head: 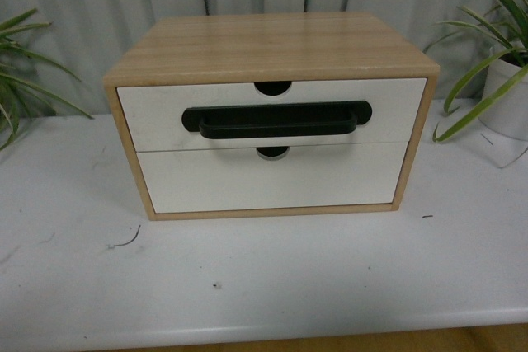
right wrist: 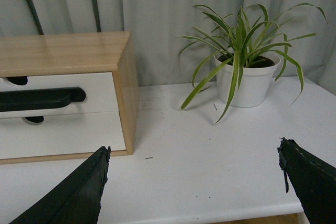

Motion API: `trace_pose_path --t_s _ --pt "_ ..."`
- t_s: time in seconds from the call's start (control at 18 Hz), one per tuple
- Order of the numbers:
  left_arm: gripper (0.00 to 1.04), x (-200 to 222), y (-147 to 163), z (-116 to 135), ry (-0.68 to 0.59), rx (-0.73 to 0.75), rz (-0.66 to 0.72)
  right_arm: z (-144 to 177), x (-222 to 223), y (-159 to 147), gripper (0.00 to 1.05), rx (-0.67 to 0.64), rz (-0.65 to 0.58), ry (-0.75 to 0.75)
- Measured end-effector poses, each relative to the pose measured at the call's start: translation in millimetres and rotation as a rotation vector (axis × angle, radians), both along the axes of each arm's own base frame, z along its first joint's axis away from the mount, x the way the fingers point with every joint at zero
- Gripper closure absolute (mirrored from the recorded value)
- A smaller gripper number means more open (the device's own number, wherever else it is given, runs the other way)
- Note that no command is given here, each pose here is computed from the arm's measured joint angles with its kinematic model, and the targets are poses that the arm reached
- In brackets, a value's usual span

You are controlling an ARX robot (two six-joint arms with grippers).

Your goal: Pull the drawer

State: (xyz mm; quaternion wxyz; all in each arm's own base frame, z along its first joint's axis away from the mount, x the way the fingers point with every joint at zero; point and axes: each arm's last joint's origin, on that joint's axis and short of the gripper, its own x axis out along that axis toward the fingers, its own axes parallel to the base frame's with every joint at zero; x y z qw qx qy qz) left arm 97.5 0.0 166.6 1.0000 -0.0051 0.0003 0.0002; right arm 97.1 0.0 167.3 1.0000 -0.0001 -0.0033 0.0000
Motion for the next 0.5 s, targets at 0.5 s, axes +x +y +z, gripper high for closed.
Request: trace_pose_path --t_s 0.5 --pt "0.07 0.0 0.0 0.0 0.0 0.0 0.0 0.0 0.0 0.0 0.06 0.0 0.0 0.0"
